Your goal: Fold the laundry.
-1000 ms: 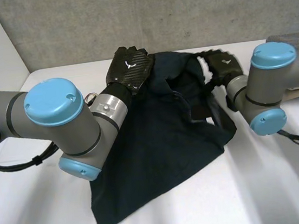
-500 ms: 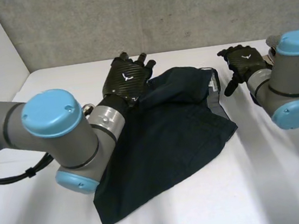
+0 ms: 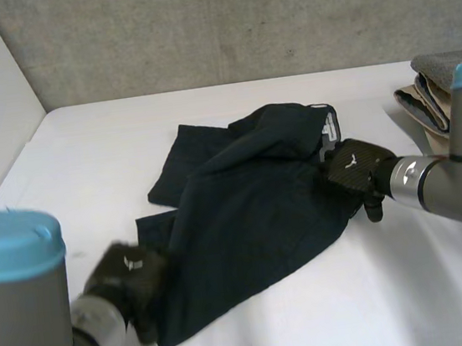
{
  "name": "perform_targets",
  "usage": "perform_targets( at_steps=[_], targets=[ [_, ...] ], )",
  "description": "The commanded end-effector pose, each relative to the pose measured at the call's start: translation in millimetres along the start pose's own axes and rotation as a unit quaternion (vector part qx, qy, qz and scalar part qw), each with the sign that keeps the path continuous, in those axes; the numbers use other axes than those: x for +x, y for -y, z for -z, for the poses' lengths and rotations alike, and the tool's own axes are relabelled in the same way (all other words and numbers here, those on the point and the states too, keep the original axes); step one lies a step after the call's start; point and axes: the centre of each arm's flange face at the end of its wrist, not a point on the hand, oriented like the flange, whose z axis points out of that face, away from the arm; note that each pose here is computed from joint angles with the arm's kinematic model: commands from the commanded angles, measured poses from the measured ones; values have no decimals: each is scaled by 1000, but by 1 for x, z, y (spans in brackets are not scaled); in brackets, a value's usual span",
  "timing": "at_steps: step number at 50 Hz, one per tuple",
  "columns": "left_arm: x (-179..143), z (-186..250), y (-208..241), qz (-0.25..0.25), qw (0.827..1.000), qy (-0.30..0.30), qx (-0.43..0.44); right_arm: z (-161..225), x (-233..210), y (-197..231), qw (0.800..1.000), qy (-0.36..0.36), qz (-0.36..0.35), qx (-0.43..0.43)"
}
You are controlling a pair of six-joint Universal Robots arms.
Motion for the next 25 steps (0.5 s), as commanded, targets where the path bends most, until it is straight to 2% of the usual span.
perform_targets(
  at_steps=[1,7,12,25],
  targets=[
    [10,-7,-19,18,1000,-2,-1,-23,-12,-14,999,-21,13,28],
    [12,-11,-20,9,1000,11,20,-35,-18,-23,999,-24,8,32],
    [19,-11,-23,1,1000,5,22,-40,-15,-24,997,-46,-33,52],
    [29,-20,-26,-26,998,10,48,-24,-17,-8,994,-56,-66,67]
  ],
)
